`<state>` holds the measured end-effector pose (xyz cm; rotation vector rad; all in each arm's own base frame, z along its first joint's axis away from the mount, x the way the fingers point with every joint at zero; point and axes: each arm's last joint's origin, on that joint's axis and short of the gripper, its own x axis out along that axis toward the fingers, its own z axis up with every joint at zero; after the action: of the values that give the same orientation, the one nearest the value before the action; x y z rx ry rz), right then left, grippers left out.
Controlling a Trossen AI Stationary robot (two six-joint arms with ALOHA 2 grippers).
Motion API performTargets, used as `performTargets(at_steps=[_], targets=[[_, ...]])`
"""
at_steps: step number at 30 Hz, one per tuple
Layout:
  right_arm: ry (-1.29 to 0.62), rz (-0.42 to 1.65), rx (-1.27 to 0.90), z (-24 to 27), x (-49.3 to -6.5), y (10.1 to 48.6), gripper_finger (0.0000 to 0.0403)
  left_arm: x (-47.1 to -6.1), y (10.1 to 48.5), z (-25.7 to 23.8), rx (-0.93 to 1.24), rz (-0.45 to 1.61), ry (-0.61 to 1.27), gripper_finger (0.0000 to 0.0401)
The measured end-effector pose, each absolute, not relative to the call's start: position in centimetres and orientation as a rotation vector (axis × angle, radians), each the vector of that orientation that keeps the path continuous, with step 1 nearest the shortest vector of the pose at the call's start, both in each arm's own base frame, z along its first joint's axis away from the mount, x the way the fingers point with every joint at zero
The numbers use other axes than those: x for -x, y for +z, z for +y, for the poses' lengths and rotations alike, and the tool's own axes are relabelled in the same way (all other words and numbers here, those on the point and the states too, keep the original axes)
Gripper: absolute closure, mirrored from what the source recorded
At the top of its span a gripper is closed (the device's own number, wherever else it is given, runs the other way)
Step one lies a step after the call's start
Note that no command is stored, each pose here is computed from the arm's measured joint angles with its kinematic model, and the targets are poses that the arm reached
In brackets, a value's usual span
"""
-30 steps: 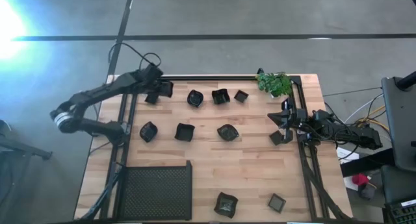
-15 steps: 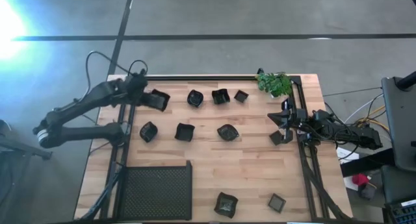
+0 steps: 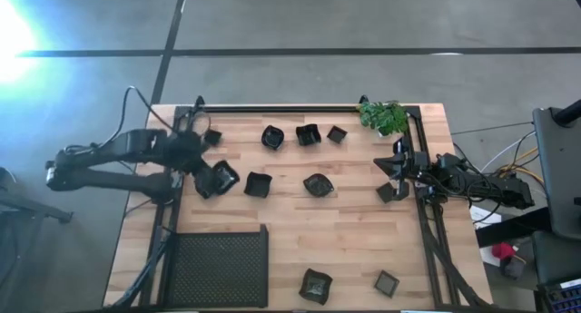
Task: Pick & Place Mini shaped plates
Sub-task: Put the black distorted square plate on the shelf
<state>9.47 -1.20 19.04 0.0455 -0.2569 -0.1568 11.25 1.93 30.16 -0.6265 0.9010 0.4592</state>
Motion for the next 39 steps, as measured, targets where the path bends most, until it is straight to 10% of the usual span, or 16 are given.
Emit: performTargets(at_steps=[39], targets=[[-0.157, -0.258, -0.042, -1.2, -9.5, 19.0, 0.0394, -14.4, 25.7, -13.7, 0.571, 1.298, -0.163, 0.0401]])
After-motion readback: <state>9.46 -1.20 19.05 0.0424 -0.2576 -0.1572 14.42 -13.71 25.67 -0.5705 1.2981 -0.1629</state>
